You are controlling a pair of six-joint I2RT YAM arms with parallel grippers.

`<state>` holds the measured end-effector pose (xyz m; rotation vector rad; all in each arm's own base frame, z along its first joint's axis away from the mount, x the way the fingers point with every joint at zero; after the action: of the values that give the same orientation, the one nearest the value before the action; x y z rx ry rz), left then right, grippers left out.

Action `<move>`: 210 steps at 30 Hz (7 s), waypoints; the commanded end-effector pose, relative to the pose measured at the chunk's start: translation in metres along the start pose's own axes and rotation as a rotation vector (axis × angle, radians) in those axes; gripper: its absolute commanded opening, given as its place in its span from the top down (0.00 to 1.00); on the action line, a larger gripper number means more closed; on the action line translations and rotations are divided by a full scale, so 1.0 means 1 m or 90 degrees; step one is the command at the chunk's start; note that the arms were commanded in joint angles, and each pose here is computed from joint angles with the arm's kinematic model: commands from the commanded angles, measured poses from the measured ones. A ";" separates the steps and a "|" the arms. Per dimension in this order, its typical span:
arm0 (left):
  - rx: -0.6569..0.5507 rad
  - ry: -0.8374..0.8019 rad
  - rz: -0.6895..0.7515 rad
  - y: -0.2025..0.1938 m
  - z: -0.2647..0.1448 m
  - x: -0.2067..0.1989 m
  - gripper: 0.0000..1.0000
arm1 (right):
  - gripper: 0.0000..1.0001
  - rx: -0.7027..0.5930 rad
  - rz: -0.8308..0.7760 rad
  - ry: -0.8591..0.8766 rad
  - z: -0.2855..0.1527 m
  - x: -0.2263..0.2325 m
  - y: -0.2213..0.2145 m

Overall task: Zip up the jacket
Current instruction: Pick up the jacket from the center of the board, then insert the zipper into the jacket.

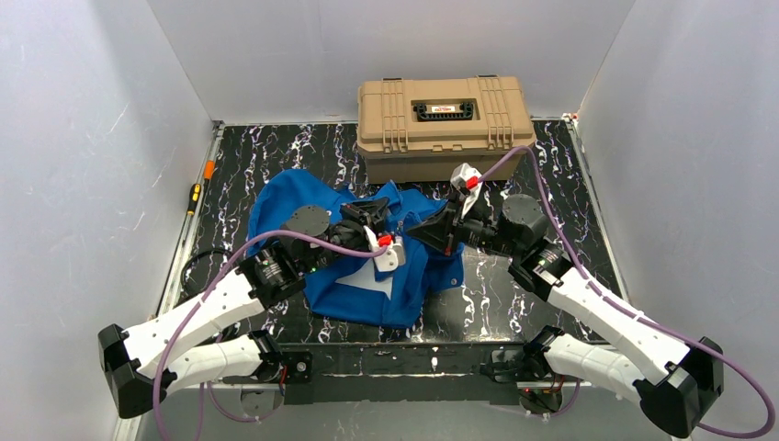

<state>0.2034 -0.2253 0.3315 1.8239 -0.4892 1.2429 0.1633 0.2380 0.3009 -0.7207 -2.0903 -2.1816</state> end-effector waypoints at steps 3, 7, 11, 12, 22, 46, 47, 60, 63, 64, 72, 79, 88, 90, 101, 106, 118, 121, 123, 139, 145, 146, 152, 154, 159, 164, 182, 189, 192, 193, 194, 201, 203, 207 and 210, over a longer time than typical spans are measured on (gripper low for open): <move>0.039 0.031 0.096 -0.014 0.015 -0.004 1.00 | 0.99 -0.028 0.039 -0.027 0.007 -0.006 0.009; 0.072 -0.001 0.158 -0.023 0.025 -0.016 1.00 | 0.99 -0.034 0.040 -0.048 0.005 -0.009 0.009; 0.061 -0.013 0.182 -0.022 0.026 -0.020 1.00 | 0.99 -0.039 0.032 -0.080 0.004 -0.014 0.011; 0.056 -0.014 0.179 -0.021 0.025 -0.021 1.00 | 0.99 -0.040 0.032 -0.088 0.003 -0.016 0.010; -0.020 -0.305 0.006 -0.002 -0.016 -0.076 1.00 | 0.99 -0.054 0.045 -0.167 0.016 -0.036 0.014; 0.141 -0.250 -0.130 -0.012 -0.007 -0.053 1.00 | 0.99 0.095 -0.138 -0.415 0.060 -0.009 -0.050; 0.138 -0.243 -0.133 -0.010 -0.007 -0.049 1.00 | 0.99 0.104 -0.145 -0.426 0.062 -0.010 -0.057; 0.114 -0.186 -0.205 0.007 -0.006 -0.021 1.00 | 0.99 0.074 -0.123 -0.433 0.085 -0.009 -0.068; 0.120 -0.142 -0.218 0.009 -0.006 -0.010 1.00 | 0.99 0.087 -0.114 -0.447 0.086 -0.012 -0.078; 0.122 -0.125 -0.229 0.009 -0.005 -0.005 1.00 | 0.99 0.089 -0.111 -0.453 0.087 -0.013 -0.080; 0.110 -0.067 -0.283 0.018 -0.014 0.014 1.00 | 0.99 -0.016 -0.036 -0.450 0.066 -0.029 -0.065; 0.077 -0.071 -0.276 0.022 -0.027 0.012 1.00 | 0.99 -0.084 0.017 -0.413 0.030 -0.043 -0.029; 0.138 -0.090 -0.287 0.008 -0.020 -0.005 1.00 | 0.99 -0.156 0.005 -0.319 0.011 -0.007 0.024; 0.160 -0.096 -0.290 0.003 -0.017 -0.010 1.00 | 0.99 -0.160 0.004 -0.254 0.011 0.006 0.028; 0.233 -0.112 -0.274 -0.012 -0.006 -0.021 1.00 | 0.99 -0.171 0.003 -0.150 -0.003 0.032 0.037; 0.219 -0.104 -0.277 -0.008 -0.004 -0.017 1.00 | 0.99 -0.157 0.044 -0.110 0.015 0.033 0.023; 0.097 -0.146 -0.306 0.020 -0.019 -0.010 1.00 | 0.99 -0.156 0.050 -0.216 0.045 -0.003 0.002; 0.065 -0.151 -0.310 0.027 -0.023 -0.008 1.00 | 0.99 -0.131 0.049 -0.227 0.049 -0.008 -0.009; 0.057 -0.145 -0.311 0.029 -0.024 -0.004 1.00 | 0.99 -0.117 0.048 -0.233 0.050 -0.012 -0.017; 0.043 -0.162 -0.312 0.034 -0.028 -0.001 1.00 | 0.99 -0.106 0.007 -0.330 -0.002 -0.016 -0.013; 0.126 -0.176 -0.313 0.013 -0.025 -0.024 1.00 | 0.99 -0.128 -0.025 -0.301 -0.028 0.005 0.018; 0.122 -0.187 -0.315 0.014 -0.025 -0.026 1.00 | 0.99 -0.130 -0.026 -0.283 -0.025 0.009 0.023; 0.153 -0.198 -0.321 0.010 -0.020 -0.030 1.00 | 0.99 -0.110 -0.021 -0.193 -0.001 0.026 0.032; 0.160 -0.203 -0.325 0.009 -0.020 -0.032 1.00 | 0.99 -0.101 -0.019 -0.190 0.002 0.026 0.026; 0.193 -0.198 -0.321 0.003 -0.017 -0.034 1.00 | 0.99 -0.084 -0.026 -0.205 0.007 0.025 0.020; 0.222 -0.217 -0.321 -0.001 -0.013 -0.038 1.00 | 0.99 -0.058 -0.042 -0.230 0.012 0.020 0.014; 0.064 -0.309 -0.385 0.036 -0.030 -0.041 1.00 | 0.99 -0.072 0.003 -0.281 0.043 0.004 -0.010; 0.035 -0.292 -0.346 0.037 -0.032 -0.038 1.00 | 0.99 -0.056 0.031 -0.256 0.038 0.007 -0.023; 0.014 -0.286 -0.340 0.040 -0.033 -0.034 1.00 | 0.99 -0.033 0.020 -0.283 0.031 0.002 -0.031; 0.015 -0.287 -0.341 0.040 -0.034 -0.034 1.00 | 0.99 -0.030 0.012 -0.294 0.028 0.000 -0.031; 0.019 -0.289 -0.341 0.040 -0.034 -0.034 1.00 | 0.99 -0.028 0.001 -0.307 0.023 -0.001 -0.028; 0.078 -0.298 -0.345 0.027 -0.035 -0.047 1.00 | 0.99 -0.047 -0.067 -0.373 -0.015 0.001 0.008; 0.098 -0.300 -0.351 0.022 -0.034 -0.052 1.00 | 0.99 -0.065 -0.055 -0.341 -0.013 0.009 0.017; 0.134 -0.291 -0.358 0.015 -0.029 -0.056 1.00 | 0.99 -0.083 -0.022 -0.271 0.002 0.023 0.024; 0.175 -0.297 -0.355 0.008 -0.024 -0.060 1.00 | 0.99 -0.084 -0.011 -0.237 0.010 0.029 0.025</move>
<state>0.1536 -0.2199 0.2926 2.2245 -0.0922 0.5026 0.1532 0.2383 0.3008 -1.3274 -2.2981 -2.2512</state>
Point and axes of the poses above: each gripper's point midway between its finger pads, its own z axis out along the fingers, its own x axis along the line the jaws close on, y = z × x, the point moved 6 cm from there along -z, back along the fingers, and after that the axes turned 5 degrees about z, right-handed, at the moved point
